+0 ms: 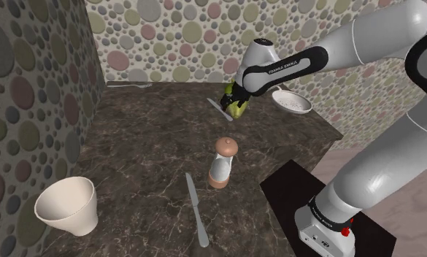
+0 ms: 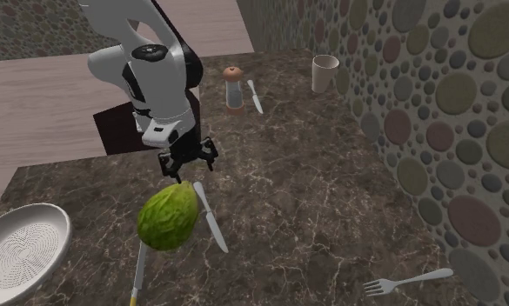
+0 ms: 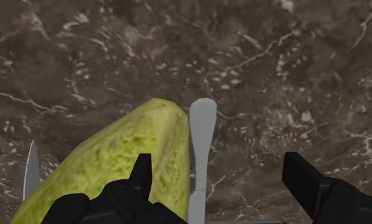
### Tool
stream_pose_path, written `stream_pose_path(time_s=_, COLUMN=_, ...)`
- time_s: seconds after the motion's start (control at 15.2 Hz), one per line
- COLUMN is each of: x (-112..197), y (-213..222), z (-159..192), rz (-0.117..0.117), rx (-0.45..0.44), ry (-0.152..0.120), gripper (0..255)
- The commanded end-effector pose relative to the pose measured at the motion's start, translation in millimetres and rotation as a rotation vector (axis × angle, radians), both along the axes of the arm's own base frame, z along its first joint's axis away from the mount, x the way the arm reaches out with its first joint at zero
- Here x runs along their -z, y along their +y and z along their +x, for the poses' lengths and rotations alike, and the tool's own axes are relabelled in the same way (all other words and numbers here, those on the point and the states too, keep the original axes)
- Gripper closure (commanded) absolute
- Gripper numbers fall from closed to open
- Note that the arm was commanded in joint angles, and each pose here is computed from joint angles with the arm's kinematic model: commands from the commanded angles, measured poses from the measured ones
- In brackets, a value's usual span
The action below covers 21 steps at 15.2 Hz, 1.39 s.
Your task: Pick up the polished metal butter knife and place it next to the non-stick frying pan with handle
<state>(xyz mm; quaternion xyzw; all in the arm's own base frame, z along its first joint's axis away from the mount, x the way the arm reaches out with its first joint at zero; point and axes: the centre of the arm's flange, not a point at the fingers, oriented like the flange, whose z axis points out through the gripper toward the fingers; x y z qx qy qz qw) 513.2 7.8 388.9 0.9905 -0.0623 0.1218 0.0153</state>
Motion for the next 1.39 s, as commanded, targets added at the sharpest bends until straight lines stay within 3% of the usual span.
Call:
stream_pose_path(time_s=0.0, x=23.6, y=-5.9, z=-6.5, rz=0.007, rx=-0.022, ry=0.02, gripper=0)
stream_pose_path(time_s=0.4, x=52.3, y=-6.9, z=0.0, rz=0.007, rx=-0.022, ry=0.02, gripper=0)
stream_pose_path(time_s=0.86, x=52.3, y=-6.9, z=0.0, rz=0.007, rx=-0.022, ry=0.02, gripper=0)
stream_pose_path(time_s=0.92, x=55.2, y=-6.2, z=0.4, rz=0.006, rx=-0.022, ry=0.021, gripper=255)
stream_pose_path(time_s=1.32, x=51.1, y=-8.9, z=8.4, rz=0.008, rx=-0.023, ry=0.021, gripper=255)
